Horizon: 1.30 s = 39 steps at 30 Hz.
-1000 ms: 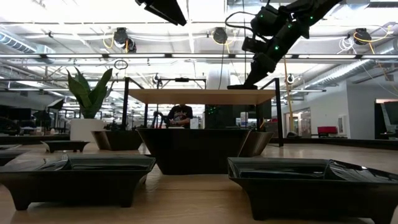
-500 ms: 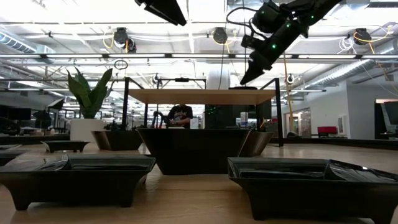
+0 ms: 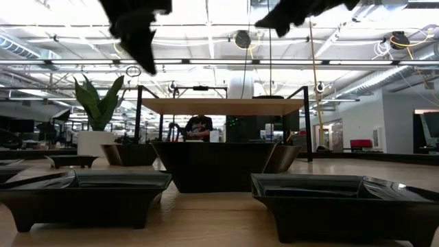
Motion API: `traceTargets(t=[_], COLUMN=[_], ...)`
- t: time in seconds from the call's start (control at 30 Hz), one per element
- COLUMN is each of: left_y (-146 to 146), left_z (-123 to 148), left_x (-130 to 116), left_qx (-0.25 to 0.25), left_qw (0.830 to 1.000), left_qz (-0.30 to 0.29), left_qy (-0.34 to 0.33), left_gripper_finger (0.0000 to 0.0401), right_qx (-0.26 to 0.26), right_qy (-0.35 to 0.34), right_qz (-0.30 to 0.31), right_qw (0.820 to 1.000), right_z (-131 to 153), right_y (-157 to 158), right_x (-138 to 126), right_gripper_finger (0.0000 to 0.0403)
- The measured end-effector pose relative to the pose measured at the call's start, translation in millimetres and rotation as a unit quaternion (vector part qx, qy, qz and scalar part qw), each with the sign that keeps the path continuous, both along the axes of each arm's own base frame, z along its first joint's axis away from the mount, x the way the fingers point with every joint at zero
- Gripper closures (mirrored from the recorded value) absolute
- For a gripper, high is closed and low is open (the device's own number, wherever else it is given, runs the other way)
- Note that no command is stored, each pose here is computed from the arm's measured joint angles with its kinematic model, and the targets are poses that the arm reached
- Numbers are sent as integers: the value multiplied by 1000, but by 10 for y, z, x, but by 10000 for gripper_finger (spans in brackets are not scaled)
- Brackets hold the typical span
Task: Pick & Place Mini shaped plates
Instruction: Put the black distorted square plate on the shelf
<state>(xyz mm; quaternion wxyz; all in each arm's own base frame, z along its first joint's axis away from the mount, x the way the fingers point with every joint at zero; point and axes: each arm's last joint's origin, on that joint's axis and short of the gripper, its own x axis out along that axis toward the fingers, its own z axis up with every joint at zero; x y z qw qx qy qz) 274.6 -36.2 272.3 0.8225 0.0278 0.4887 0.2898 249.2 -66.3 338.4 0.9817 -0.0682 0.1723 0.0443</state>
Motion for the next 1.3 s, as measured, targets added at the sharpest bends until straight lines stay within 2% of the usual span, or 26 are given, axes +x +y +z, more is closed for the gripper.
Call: traceTargets(t=[0.17,0.27,0.4,0.57,0.67,0.77,0.93,1.17,1.3], left_y=[75,157,275,416,479,527,573,621,626], left_z=[-337,-475,-586,-731,-853,-942,-1031,-1116,-1207], left_x=[-140,-229,-419,-618,-723,-763,-697,-587,-540], left_qx=[5,3,-10,-118,-142,-153,-197,-202,-215], left_qw=[1000,1000,999,989,983,978,969,966,963], left_qz=[12,27,42,62,99,129,129,136,141], left_qy=[15,-10,-28,-65,-58,-59,-79,-92,-81], left_gripper_finger=[176,176,176,176,176,176,176,176,176], right_qx=[-40,-45,-46,-27,-29,-38,-36,-23,-34], right_qy=[-31,-60,-73,-94,-137,-170,-184,-184,-227], right_qz=[50,53,24,-10,-3,0,0,7,21], right_qw=[997,996,996,995,990,985,982,983,973], right_z=[181,212,-15,-412,-583,-712,-884,-1198,-1262], right_y=[245,311,346,396,441,468,487,514,553], right_x=[-201,-377,-603,-870,-989,-1086,-1184,-1226,-1259], right_gripper_finger=[329,316,312,312,312,312,312,312,312])
